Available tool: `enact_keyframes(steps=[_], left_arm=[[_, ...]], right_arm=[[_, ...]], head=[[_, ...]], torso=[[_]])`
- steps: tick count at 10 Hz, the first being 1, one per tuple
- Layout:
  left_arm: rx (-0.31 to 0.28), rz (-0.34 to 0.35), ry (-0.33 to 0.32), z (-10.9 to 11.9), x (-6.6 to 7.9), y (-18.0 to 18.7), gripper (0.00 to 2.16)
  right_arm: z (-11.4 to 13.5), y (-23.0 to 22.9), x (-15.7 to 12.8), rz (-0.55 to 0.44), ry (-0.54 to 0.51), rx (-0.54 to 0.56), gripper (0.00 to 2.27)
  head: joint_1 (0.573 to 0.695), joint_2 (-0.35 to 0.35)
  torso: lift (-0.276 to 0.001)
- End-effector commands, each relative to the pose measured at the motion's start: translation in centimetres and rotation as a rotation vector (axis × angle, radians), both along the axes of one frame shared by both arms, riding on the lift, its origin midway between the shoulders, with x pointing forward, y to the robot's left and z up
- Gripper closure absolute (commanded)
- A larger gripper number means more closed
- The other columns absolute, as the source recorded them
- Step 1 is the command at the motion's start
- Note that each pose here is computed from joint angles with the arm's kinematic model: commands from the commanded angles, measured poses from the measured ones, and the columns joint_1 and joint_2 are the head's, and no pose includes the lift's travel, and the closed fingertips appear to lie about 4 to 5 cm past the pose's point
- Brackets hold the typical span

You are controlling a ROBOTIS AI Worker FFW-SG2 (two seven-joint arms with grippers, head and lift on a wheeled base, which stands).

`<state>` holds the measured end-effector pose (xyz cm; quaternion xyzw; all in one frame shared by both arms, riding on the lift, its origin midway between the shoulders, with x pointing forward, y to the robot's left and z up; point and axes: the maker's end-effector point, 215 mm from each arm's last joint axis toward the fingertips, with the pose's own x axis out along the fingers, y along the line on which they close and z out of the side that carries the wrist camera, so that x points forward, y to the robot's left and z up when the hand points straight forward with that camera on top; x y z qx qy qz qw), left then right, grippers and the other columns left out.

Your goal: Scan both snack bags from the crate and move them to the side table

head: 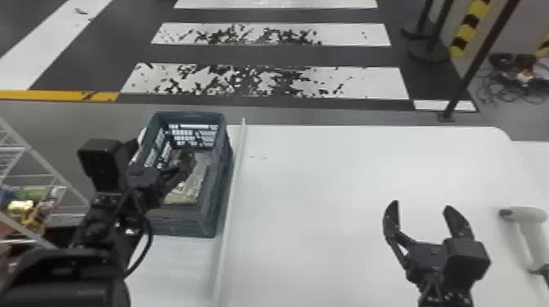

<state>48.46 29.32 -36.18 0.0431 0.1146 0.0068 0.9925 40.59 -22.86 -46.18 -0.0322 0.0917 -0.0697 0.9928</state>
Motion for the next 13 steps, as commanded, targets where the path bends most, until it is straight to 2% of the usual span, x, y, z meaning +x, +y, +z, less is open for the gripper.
enact_keyframes(steps=[1, 7, 8, 10, 11, 13], left_arm=[[0.037, -0.001, 0.067, -0.6, 1.7, 1.4, 0.09], [0.179, -0.103, 0.285, -6.3, 7.0, 4.7, 0.09], [0.201, -0.118, 0.324, -7.4, 7.7, 4.8, 0.09], [0.214, -0.173, 0.364, -8.1, 9.2, 3.4, 0.09], [0.238, -0.201, 0.411, -9.2, 9.6, 2.6, 0.09], [0.281, -0.221, 0.463, -10.3, 9.7, 2.5, 0.09]], right_arm=[[-0.3, 0.1, -0.2, 0.002, 0.005, 0.0, 0.15], [-0.9, -0.4, -1.0, -0.009, 0.022, -0.004, 0.15], [-0.8, -0.5, -1.0, -0.011, 0.022, -0.004, 0.15], [-0.9, -0.6, -1.2, -0.014, 0.025, -0.004, 0.15], [-1.0, -0.6, -1.3, -0.014, 0.026, -0.004, 0.15], [-1.0, -0.9, -1.4, -0.02, 0.026, -0.007, 0.15]], head=[[0.695, 0.078], [0.695, 0.113], [0.695, 0.116], [0.695, 0.119], [0.695, 0.111], [0.695, 0.095]], torso=[[-0.029], [-0.029], [-0.029], [-0.029], [-0.029], [-0.029]])
